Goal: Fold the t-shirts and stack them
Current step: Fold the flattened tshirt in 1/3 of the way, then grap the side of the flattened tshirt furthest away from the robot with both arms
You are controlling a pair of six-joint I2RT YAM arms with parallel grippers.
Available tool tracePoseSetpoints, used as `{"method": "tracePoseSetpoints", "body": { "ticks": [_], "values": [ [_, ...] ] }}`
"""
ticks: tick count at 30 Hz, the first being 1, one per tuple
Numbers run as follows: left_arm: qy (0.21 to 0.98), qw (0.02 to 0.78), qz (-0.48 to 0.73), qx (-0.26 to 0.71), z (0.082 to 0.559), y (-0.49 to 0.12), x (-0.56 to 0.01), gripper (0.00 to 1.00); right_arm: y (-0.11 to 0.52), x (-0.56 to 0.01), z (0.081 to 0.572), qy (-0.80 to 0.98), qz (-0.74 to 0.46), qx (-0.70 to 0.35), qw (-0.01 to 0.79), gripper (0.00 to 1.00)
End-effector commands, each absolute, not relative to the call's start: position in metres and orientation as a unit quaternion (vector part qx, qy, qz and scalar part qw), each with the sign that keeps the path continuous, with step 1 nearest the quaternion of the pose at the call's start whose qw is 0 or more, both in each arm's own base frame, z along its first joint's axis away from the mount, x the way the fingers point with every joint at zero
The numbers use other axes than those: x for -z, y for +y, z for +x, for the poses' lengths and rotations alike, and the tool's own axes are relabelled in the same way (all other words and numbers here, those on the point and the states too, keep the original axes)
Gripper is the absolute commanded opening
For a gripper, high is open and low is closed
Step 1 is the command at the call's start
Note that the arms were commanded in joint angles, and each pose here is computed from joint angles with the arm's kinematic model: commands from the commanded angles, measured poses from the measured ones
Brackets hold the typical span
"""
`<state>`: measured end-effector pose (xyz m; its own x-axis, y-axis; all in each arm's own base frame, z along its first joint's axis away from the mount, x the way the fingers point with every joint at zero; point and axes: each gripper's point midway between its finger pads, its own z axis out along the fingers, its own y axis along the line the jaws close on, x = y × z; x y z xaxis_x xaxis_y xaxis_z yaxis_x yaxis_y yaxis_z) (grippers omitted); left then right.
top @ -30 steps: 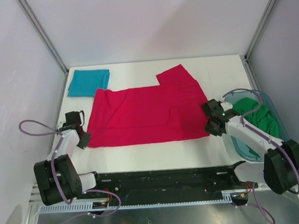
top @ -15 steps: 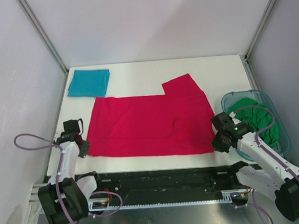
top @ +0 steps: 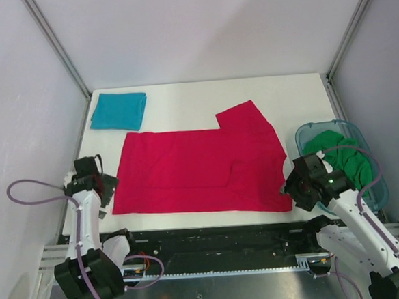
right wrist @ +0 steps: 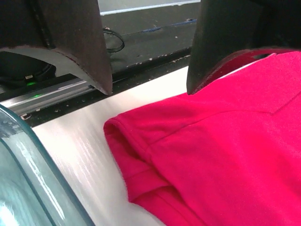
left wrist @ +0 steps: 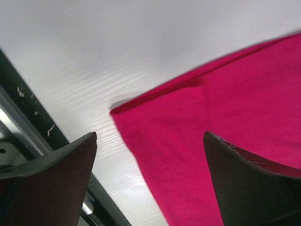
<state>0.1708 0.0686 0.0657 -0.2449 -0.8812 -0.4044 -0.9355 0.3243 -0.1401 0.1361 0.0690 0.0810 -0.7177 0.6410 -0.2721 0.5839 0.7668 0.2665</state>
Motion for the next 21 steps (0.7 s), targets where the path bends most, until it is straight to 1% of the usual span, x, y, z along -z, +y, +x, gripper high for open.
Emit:
{"method": "tracePoseSetpoints", "body": {
  "ticks": [1,5,8,12,17,19,21],
  "values": [
    [0.812,0.309,-0.493,-0.049,0.214,0.078,-0.134,0.99,0.064,-0.127,0.162,0.915,0.305,-0.089,0.248,0.71],
    [0.85,0.359,-0.384,-0.029,0.267,0.063,-0.166,0.98,0.072,-0.147,0.206,0.911,0.266,-0.096,0.3,0.72],
    [0.883,0.352,-0.308,-0.03,0.315,0.049,-0.165,0.94,0.088,-0.155,0.249,0.904,0.235,-0.116,0.337,0.71],
    [0.907,0.328,-0.261,-0.042,0.373,0.044,-0.15,0.78,0.104,-0.156,0.303,0.9,0.204,-0.117,0.366,0.71],
    [0.919,0.31,-0.24,-0.05,0.433,0.047,-0.124,0.56,0.112,-0.15,0.352,0.899,0.189,-0.108,0.379,0.7],
    [0.923,0.307,-0.228,-0.045,0.456,0.045,-0.115,0.5,0.115,-0.146,0.367,0.898,0.186,-0.112,0.384,0.7],
    [0.925,0.303,-0.227,-0.043,0.473,0.044,-0.105,0.47,0.117,-0.141,0.381,0.897,0.185,-0.114,0.385,0.7]
  ]
}}
